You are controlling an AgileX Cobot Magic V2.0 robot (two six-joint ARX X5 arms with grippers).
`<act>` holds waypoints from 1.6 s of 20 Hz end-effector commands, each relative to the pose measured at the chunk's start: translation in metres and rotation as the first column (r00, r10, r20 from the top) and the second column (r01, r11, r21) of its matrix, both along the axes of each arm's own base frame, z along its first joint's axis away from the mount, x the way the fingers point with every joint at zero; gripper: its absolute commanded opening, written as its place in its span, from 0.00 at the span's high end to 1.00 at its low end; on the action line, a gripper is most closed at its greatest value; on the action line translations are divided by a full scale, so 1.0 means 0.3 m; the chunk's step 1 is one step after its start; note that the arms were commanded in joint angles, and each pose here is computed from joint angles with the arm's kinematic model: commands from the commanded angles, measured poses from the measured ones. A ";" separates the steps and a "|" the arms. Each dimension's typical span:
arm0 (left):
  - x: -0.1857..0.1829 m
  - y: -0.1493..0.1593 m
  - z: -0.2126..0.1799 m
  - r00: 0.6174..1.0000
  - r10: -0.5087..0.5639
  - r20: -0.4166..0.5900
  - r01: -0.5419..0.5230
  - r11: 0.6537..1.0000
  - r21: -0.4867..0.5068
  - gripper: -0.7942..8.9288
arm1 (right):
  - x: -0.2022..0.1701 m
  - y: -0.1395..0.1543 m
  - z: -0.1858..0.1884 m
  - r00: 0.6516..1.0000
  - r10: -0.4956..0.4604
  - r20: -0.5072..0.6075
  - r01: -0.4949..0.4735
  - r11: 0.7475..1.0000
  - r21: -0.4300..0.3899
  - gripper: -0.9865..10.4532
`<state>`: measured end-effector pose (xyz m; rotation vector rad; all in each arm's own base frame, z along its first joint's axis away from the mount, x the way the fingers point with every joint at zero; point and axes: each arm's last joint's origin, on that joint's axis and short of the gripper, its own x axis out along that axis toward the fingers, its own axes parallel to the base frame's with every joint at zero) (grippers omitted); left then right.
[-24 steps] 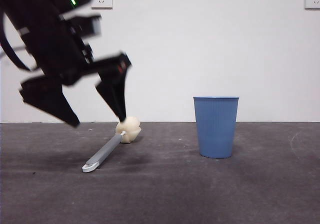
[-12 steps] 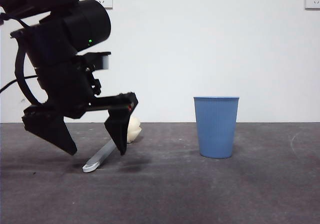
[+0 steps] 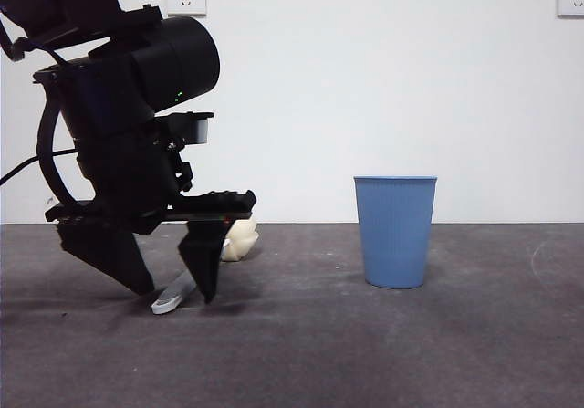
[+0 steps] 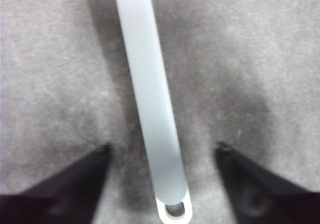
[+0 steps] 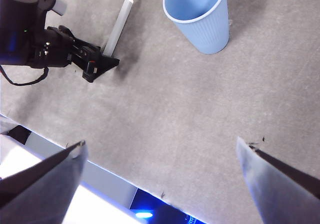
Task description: Pick up the cup brush,pick up the cup,insert the brush into the cup,clean the cup,put the cup brush back,put the cup back to the fixed position on the table
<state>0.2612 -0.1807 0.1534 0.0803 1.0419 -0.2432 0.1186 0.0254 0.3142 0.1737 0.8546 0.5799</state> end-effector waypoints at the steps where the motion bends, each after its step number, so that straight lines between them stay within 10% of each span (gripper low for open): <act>1: -0.010 -0.005 -0.020 0.999 -0.002 -0.042 0.001 1.000 -0.007 0.93 | 0.000 0.001 0.004 1.000 -0.003 0.004 0.003 1.000 0.005 0.47; 20: -0.054 0.051 0.162 0.998 0.009 0.068 -0.004 0.997 -0.074 0.93 | 0.001 0.001 0.004 1.000 -0.012 -0.002 0.012 1.000 0.012 0.47; 32: -0.335 0.246 0.504 0.948 -0.094 0.305 0.129 0.987 -0.098 0.93 | 0.129 0.037 -0.030 0.997 0.053 0.064 -0.059 0.995 0.086 0.47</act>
